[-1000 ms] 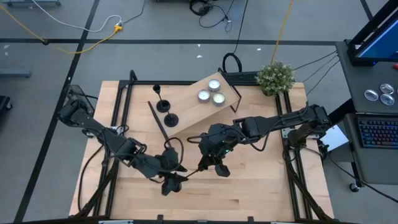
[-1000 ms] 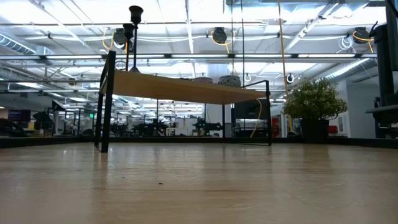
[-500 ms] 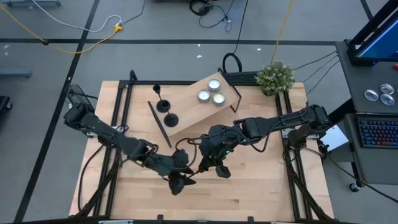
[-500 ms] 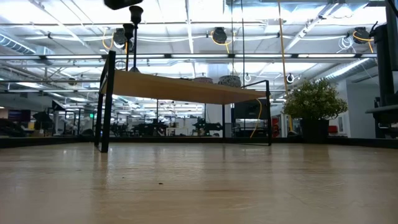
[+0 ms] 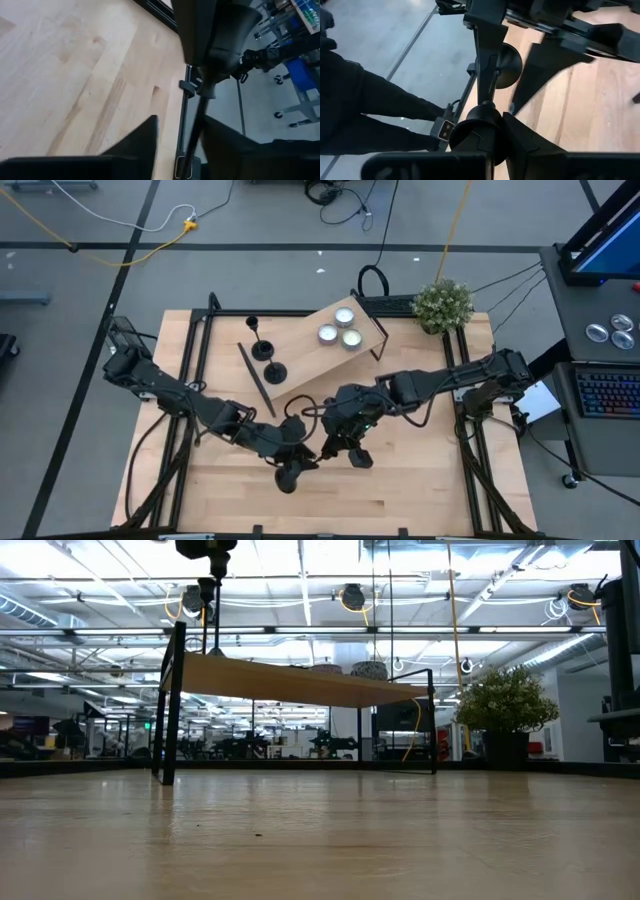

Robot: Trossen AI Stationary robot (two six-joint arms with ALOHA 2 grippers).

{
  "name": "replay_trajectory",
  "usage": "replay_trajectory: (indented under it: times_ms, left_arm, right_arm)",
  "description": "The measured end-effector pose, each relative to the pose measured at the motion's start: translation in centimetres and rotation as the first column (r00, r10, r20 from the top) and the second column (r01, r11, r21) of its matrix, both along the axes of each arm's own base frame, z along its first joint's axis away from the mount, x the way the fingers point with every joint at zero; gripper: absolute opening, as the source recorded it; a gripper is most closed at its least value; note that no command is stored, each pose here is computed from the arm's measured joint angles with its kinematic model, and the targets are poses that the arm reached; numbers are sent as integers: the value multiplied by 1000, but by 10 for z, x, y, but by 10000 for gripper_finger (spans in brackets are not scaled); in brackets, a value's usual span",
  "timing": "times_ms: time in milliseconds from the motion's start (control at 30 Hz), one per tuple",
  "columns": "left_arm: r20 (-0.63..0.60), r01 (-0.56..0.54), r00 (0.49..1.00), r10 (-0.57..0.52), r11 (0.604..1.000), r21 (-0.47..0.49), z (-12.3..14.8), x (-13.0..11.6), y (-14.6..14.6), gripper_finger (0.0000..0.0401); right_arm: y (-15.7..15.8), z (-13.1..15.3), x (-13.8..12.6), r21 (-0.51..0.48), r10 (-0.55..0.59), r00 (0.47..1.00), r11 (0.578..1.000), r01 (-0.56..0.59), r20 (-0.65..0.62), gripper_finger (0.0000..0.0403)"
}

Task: Pick & Place candle stick holders
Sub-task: Put the black candle holder on the shelf

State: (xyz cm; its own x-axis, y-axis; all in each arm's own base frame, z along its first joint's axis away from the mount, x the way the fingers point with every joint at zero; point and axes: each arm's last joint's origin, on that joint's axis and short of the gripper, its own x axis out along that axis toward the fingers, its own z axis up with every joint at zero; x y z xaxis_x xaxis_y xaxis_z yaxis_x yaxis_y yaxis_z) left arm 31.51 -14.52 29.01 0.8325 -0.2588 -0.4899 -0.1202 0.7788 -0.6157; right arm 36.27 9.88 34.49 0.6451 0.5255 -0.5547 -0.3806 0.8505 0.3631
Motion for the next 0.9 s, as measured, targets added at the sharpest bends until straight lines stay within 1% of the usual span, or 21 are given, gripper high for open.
replay_trajectory:
  times_ms: [167,200,233,367,433,667,767,900]
  left_arm:
    - [2,24,1000,-24,1000,-3,0,1,1,36]
    - [7,35,999,-35,999,5,1,1,1,22]
    - [11,39,999,-39,999,6,1,0,0,18]
    - [19,35,999,-35,999,-3,2,1,0,24]
    - [28,38,999,-38,999,-2,3,1,0,16]
    - [21,28,999,-27,999,-18,3,-1,-5,14]
    - [7,23,1000,-23,1000,-19,2,-5,-10,14]
    - [-41,4,999,-5,1000,-27,-2,-11,-17,14]
  right_arm:
    - [-1,0,0,-4,-6,1000,1000,6,-2,8]
    - [0,0,0,-1,-1,1000,1000,1,-2,8]
    - [0,0,0,2,4,1000,1000,-4,-1,8]
    - [0,0,0,2,4,1000,1000,-4,1,9]
    - [0,1,1,5,4,1000,1000,-4,9,16]
    - [-1,3,1,5,-9,1000,1000,8,29,96]
    - [-1,4,0,9,-5,1000,1000,5,30,117]
    - [-1,5,-1,11,-4,999,1000,3,32,133]
